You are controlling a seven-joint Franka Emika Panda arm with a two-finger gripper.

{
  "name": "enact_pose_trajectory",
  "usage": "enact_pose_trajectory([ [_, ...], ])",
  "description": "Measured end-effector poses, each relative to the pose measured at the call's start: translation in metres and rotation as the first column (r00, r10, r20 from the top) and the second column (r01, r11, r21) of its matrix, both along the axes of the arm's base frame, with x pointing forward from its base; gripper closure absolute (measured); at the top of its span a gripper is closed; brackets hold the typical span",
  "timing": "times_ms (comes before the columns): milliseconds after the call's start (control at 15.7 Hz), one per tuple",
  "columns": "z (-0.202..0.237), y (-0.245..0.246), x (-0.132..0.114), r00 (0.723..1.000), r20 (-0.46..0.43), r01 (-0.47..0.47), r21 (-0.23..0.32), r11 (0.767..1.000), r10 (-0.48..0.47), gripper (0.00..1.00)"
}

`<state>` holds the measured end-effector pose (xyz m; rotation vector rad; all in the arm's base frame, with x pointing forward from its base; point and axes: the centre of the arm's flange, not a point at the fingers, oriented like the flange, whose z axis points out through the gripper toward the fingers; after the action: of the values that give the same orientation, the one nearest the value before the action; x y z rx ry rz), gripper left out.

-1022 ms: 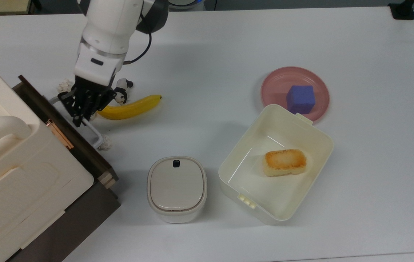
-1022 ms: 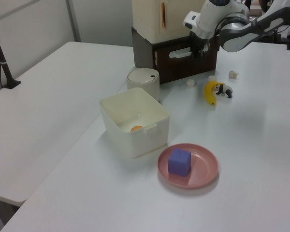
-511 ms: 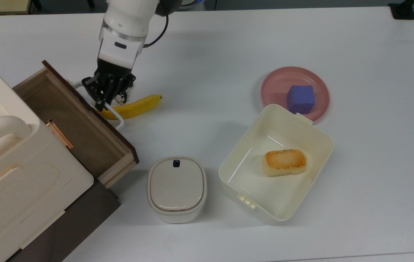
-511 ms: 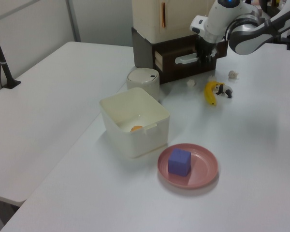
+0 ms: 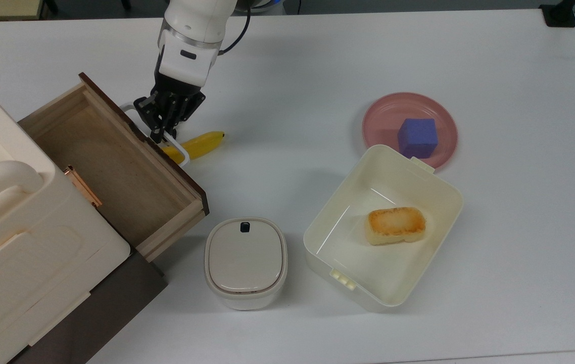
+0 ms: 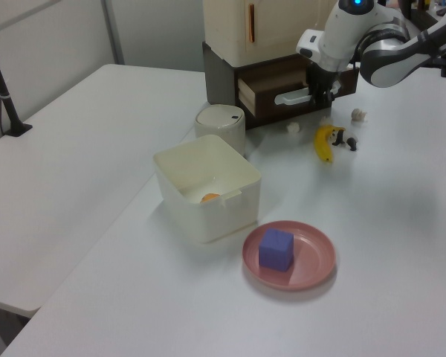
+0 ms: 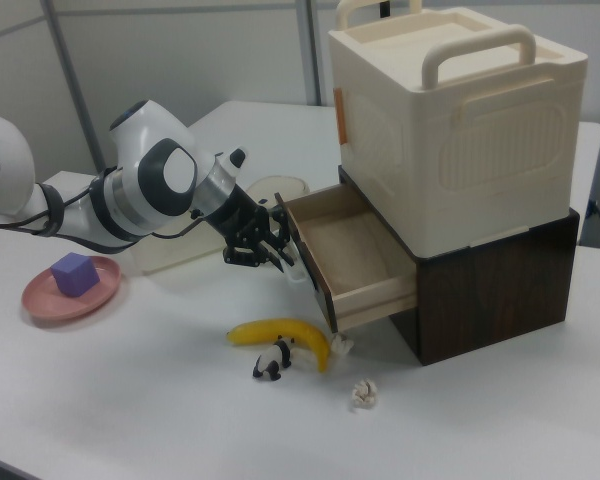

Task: Slide the drawer open
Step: 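Pull the drawer handle outward, sliding the drawer out of the cabinet, then open the gripper, release the handle and lift away from the drawer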

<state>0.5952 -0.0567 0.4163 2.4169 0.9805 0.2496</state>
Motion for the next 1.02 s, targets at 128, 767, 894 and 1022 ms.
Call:
enact_pose_trajectory([
  [128,-0.001,0.004,-0.001,0.999,0.013,0.029,0.015,0.999,-0.029,0.77],
  [767,0.015,0.042,-0.002,0.979,0.117,0.152,0.117,0.981,-0.166,0.00],
  [894,0.025,0.055,-0.001,0.966,0.146,0.191,0.152,0.970,-0.213,0.00],
  [1022,0.030,0.073,-0.001,0.943,0.140,0.276,0.180,0.944,-0.302,0.00],
])
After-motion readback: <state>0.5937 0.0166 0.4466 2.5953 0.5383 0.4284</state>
